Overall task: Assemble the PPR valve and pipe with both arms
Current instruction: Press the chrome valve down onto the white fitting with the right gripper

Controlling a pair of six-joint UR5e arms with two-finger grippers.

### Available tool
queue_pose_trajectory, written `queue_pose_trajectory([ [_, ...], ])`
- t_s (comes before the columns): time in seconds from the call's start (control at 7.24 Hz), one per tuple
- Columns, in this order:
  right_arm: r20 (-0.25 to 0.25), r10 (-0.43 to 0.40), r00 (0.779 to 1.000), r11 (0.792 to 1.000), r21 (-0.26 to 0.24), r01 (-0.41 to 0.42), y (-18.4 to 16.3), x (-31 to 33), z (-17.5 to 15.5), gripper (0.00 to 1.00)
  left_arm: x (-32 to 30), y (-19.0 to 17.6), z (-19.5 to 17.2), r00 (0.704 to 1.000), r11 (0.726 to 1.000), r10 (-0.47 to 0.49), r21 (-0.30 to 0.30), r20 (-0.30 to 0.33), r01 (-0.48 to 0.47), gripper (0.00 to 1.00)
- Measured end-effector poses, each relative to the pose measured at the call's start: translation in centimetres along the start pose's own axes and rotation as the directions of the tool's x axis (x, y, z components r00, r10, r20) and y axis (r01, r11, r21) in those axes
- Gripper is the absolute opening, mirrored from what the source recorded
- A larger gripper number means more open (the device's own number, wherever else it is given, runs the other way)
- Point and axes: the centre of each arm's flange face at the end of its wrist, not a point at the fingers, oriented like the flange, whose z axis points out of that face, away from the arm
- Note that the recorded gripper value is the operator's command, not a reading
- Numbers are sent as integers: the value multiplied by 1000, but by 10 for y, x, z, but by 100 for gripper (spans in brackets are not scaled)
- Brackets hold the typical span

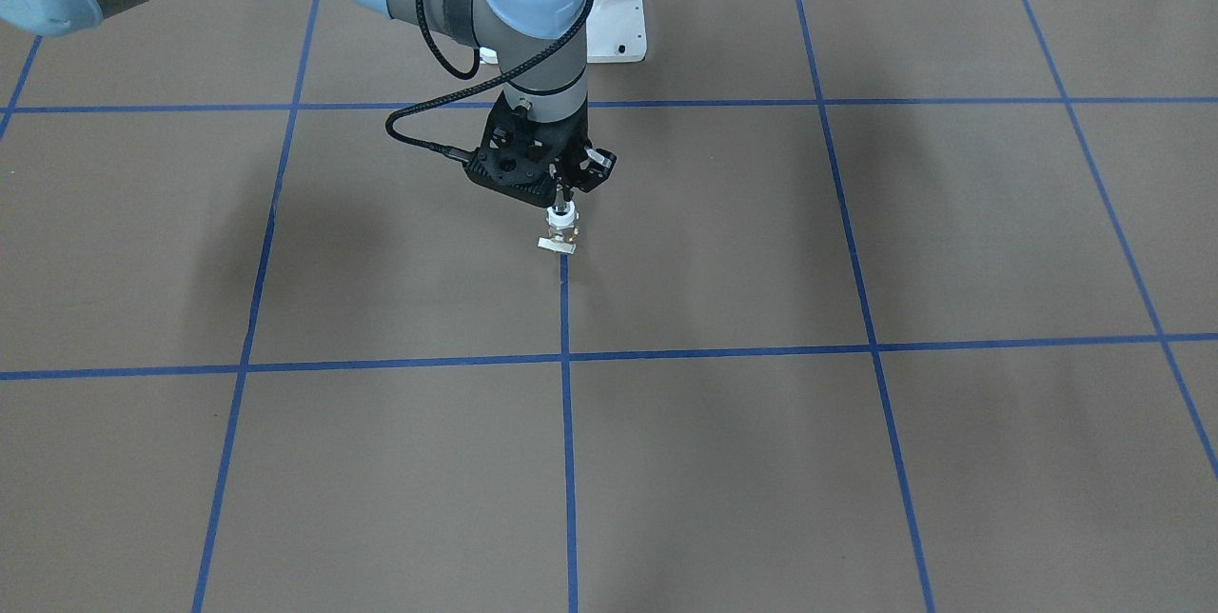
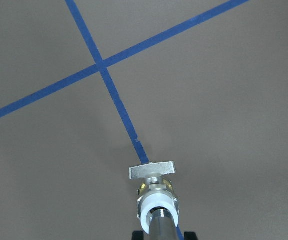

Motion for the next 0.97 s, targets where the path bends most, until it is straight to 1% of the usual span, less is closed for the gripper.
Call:
queue_pose_trajectory([
  [0.97,-3,-7,1000,1000,2,7,2,0,4,0,0,-1,-1,1000,1000,2,2,0,-2,100],
])
